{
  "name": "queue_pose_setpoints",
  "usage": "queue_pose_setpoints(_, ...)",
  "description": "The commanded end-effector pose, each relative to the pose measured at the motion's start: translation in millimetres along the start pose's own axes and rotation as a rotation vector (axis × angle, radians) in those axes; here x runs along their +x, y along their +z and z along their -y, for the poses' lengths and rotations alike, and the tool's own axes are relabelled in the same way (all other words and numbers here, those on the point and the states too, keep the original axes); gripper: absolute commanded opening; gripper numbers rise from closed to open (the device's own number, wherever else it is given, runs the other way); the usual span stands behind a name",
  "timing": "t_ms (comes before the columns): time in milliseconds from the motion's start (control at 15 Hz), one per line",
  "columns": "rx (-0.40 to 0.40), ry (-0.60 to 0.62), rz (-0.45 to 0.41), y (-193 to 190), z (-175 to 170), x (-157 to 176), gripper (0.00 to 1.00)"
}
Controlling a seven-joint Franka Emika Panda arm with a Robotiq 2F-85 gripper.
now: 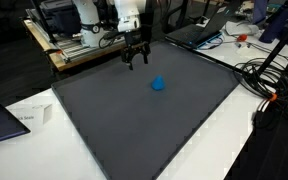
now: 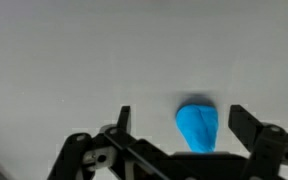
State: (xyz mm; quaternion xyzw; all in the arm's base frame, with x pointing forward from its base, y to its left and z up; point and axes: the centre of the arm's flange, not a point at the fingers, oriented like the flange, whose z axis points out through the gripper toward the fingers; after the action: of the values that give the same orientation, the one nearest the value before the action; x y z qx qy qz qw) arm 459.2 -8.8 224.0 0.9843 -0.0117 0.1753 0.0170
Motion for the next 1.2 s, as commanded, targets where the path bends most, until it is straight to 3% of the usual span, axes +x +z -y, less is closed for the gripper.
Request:
queue_pose_setpoints(0,0.022,-0.007,0.044,-57.5,17.2,55.5,1.0)
queue_pose_setpoints(333,-0.004,0.064,0.027,-92.0,36.1,114.8,1.0)
queue_pose_setpoints(400,-0.072,0.12,-0.002,-94.5,41.5,124.0,1.0)
queue_pose_setpoints(467,-0.091,0.153,-0.018,-98.4,46.4,131.8,1.0)
queue_pose_setpoints(533,-0.017,0.1,-0.021,-67.4,27.5,119.0,1.0)
queue_pose_setpoints(867,-0.068,0.14,-0.048,-73.4,41.1,134.6,1.0)
queue_pose_setpoints(933,-0.1,0.129,0.007,-69.2,43.5,135.3,1.0)
queue_pose_setpoints(1133,-0.085,0.087,0.112,-61.0,50.9,129.9,1.0)
